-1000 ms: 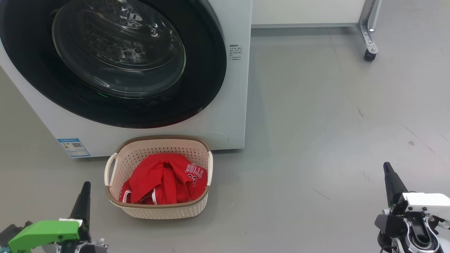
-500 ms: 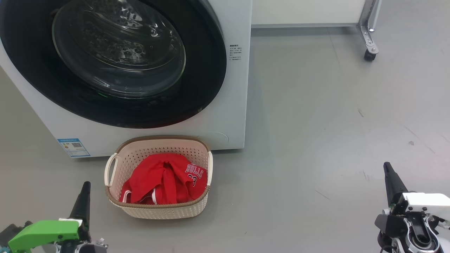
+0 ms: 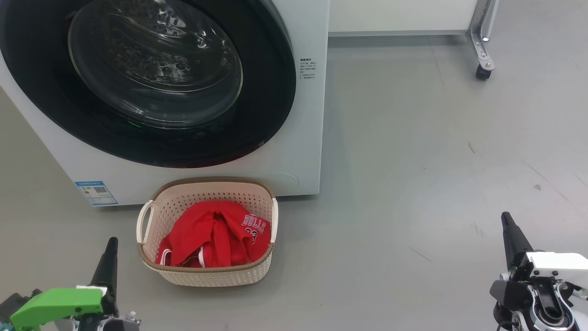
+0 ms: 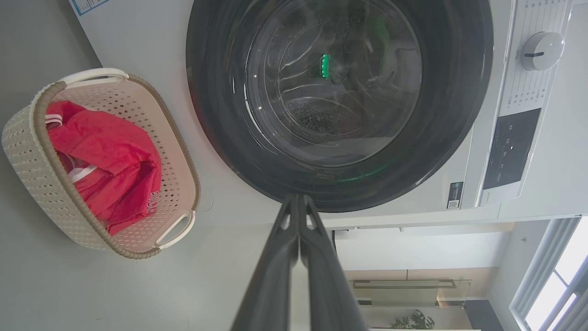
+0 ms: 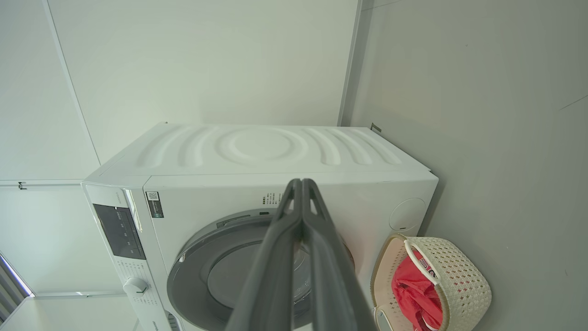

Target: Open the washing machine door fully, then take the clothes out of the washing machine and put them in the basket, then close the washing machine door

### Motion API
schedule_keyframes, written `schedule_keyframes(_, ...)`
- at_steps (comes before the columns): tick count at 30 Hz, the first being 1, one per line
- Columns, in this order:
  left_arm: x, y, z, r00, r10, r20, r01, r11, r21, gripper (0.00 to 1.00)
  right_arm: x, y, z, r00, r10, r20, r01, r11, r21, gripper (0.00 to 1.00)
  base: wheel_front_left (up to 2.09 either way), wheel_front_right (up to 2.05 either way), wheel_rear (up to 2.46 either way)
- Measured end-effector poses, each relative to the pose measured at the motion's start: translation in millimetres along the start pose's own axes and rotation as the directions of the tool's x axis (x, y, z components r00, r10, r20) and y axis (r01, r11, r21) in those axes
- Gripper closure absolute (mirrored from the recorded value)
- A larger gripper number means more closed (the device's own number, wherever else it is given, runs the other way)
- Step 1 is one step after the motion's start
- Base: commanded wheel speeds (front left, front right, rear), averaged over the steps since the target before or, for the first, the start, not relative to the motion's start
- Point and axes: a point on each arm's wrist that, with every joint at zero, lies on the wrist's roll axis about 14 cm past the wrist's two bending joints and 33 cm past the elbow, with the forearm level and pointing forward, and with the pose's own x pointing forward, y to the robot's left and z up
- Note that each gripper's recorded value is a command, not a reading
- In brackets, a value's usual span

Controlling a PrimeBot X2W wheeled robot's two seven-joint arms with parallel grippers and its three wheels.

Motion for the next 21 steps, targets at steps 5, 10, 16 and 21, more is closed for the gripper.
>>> schedule_keyframes(5,0.0,0.0,0.1,1.0,0.0,0.001,0.0,1.0,0.0,1.0,0.0,0.0,-0.1,1.0,0.0,0.0,0.0,1.0,0.0,1.0,0.0,0.0,0.0)
schedule_keyframes(10,0.1,-0.1,0.3,1.0,0.0,0.001,0.0,1.0,0.0,1.0,0.0,0.0,-0.2,1.0,0.0,0.0,0.0,1.0,0.001,1.0,0.0,0.0,0.0)
schedule_keyframes(16,0.1,-0.2,0.7,1.0,-0.001,0.002,0.001,1.0,0.0,1.0,0.0,0.0,-0.1,1.0,0.0,0.0,0.0,1.0,0.001,1.0,0.0,0.0,0.0)
schedule_keyframes(21,0.1,-0.3,0.8,1.0,-0.001,0.003,0.001,1.0,-0.001,1.0,0.0,0.1,-0.1,1.0,0.0,0.001,0.0,1.0,0.001,1.0,0.0,0.0,0.0)
